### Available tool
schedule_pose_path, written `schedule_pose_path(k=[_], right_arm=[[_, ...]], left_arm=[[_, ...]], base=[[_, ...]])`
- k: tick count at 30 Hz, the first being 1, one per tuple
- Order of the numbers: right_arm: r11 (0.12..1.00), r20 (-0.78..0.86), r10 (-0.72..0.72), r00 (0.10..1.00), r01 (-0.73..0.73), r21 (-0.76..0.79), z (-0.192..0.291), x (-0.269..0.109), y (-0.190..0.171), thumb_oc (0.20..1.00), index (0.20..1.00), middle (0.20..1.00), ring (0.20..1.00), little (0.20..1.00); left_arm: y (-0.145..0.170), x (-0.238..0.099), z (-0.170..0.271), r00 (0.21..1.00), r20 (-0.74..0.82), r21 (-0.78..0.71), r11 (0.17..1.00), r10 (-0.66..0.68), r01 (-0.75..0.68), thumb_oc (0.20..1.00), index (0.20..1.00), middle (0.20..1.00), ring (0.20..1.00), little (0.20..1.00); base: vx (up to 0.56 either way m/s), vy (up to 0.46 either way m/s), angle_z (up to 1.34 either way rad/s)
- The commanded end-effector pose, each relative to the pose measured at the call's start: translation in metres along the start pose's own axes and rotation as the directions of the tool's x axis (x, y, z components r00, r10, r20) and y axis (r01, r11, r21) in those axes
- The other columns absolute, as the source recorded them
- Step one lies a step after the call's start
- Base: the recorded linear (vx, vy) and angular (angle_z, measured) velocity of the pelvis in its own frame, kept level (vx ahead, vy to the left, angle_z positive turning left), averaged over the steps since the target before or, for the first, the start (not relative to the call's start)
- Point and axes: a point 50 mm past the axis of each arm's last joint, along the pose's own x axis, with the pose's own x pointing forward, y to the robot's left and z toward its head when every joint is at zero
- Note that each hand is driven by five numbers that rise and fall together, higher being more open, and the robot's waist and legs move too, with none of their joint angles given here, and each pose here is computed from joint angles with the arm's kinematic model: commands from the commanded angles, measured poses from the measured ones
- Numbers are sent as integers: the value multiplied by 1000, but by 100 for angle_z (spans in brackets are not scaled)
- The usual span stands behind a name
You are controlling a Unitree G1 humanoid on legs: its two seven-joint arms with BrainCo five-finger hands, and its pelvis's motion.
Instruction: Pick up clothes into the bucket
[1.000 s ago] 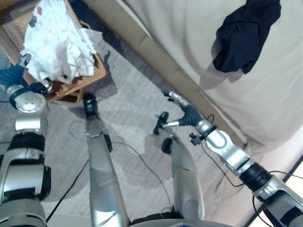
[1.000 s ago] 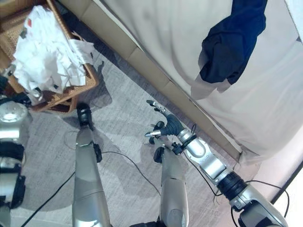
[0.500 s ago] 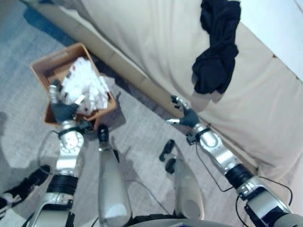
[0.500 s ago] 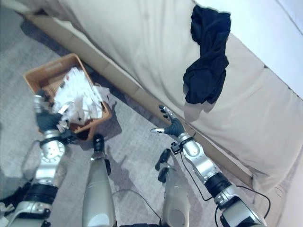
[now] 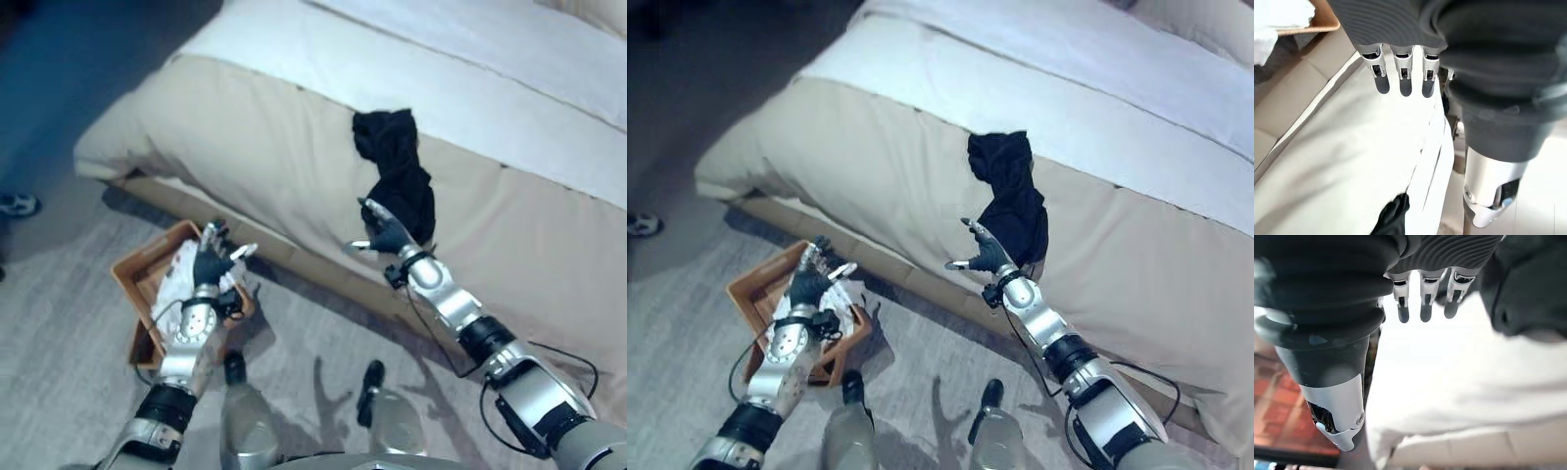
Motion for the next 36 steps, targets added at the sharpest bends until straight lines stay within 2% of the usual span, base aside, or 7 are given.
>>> schedule_pose_path(k=[1,13,24,31,32,33,36], right_arm=[[998,102,-43,994,37,55,24,7,1,1000,1000,1000,1000,1000],[999,35,-32,999,30,40,2,-5,-1,1000,1000,1000,1000,1000],[999,44,-53,998,53,4,15,10,-9,1000,1000,1000,1000,1000],[931,36,-312,950,313,-191,37,31,-95,1000,1000,1000,1000,1000],[930,38,-312,949,314,-191,38,32,-95,1000,1000,1000,1000,1000],[882,54,-406,912,406,-241,51,33,-128,1000,1000,1000,1000,1000],[830,74,-465,882,463,-311,62,33,-150,1000,1000,1000,1000,1000]], left_arm=[[9,-6,3,1000,12,-8,1000,-22,23,1000,1000,1000,1000,1000],[41,-46,-30,989,-132,18,997,72,-70,1000,1000,1000,1000,1000],[33,-24,12,999,38,64,998,-10,8,1000,1000,1000,1000,1000],[25,-20,26,994,105,28,999,-39,36,1000,1000,1000,1000,1000],[25,-19,26,994,107,28,999,-39,36,1000,1000,1000,1000,1000],[8,-17,26,990,115,2,996,-87,87,1000,1000,1000,1000,1000],[2,-18,27,987,121,-9,994,-109,111,1000,1000,1000,1000,1000]], base=[[84,-212,-43],[206,-30,-52],[118,84,-11],[-38,-108,11],[-56,-121,16],[-107,-87,9],[-87,-65,15]])
